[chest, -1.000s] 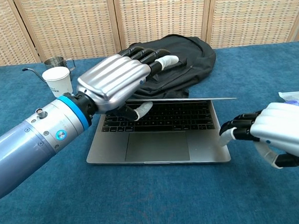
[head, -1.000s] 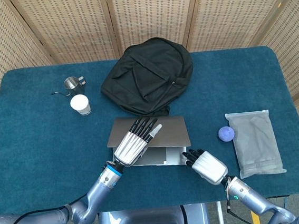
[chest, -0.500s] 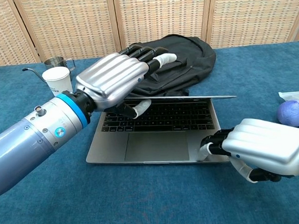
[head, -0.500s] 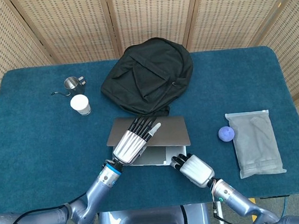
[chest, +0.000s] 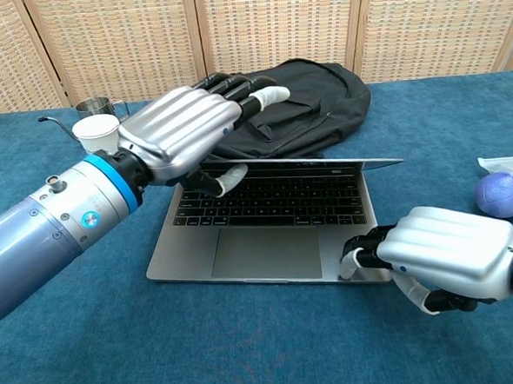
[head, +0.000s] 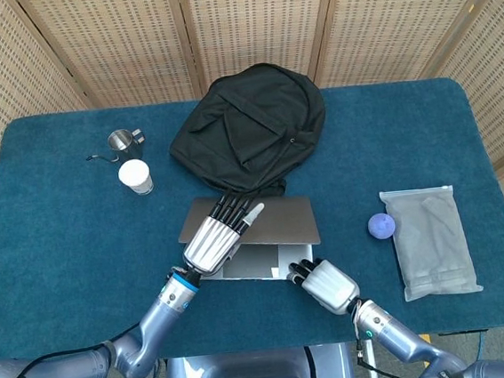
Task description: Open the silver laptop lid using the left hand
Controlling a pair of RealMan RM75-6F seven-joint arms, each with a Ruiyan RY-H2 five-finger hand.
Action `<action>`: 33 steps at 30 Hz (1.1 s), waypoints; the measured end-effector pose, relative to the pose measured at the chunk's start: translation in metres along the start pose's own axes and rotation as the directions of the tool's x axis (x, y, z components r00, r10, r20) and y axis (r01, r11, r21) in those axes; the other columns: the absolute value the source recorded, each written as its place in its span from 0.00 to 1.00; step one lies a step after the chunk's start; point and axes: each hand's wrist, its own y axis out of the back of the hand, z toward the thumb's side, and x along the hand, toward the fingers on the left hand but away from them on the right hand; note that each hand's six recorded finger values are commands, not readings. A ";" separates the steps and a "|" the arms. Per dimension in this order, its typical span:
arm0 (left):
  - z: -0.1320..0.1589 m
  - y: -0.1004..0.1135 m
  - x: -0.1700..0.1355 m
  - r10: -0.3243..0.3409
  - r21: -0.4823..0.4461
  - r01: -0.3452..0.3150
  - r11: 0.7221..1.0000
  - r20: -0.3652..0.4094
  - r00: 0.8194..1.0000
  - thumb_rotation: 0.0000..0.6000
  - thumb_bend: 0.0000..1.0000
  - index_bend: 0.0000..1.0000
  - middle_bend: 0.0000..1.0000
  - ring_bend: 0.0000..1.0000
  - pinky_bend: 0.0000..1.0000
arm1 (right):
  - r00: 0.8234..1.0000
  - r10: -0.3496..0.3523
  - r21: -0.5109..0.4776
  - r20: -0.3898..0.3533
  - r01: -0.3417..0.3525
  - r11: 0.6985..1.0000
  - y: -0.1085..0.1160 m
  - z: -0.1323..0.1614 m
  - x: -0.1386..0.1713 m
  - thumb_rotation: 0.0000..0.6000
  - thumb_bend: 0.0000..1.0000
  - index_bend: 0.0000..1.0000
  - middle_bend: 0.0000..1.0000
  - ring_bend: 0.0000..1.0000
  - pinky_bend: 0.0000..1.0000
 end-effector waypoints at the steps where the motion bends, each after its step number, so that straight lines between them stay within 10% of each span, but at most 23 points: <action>1: -0.004 0.000 0.000 -0.001 0.003 0.001 1.000 -0.006 1.000 1.00 0.49 0.00 0.00 0.00 0.00 | 1.000 0.000 0.002 0.000 0.000 1.000 0.000 0.000 0.000 1.00 1.00 0.21 0.19 0.22 0.42; 14: -0.067 0.016 0.009 0.018 0.032 -0.014 0.999 -0.128 0.992 1.00 0.49 0.00 0.00 0.00 0.00 | 1.000 0.016 0.025 -0.009 -0.016 1.000 -0.006 -0.001 -0.001 1.00 1.00 0.21 0.19 0.22 0.42; 33: -0.078 0.038 0.055 0.040 0.074 -0.029 0.997 -0.156 0.987 1.00 0.49 0.00 0.00 0.00 0.00 | 0.999 0.028 0.029 -0.025 -0.027 0.999 -0.008 0.001 -0.004 1.00 1.00 0.21 0.19 0.22 0.42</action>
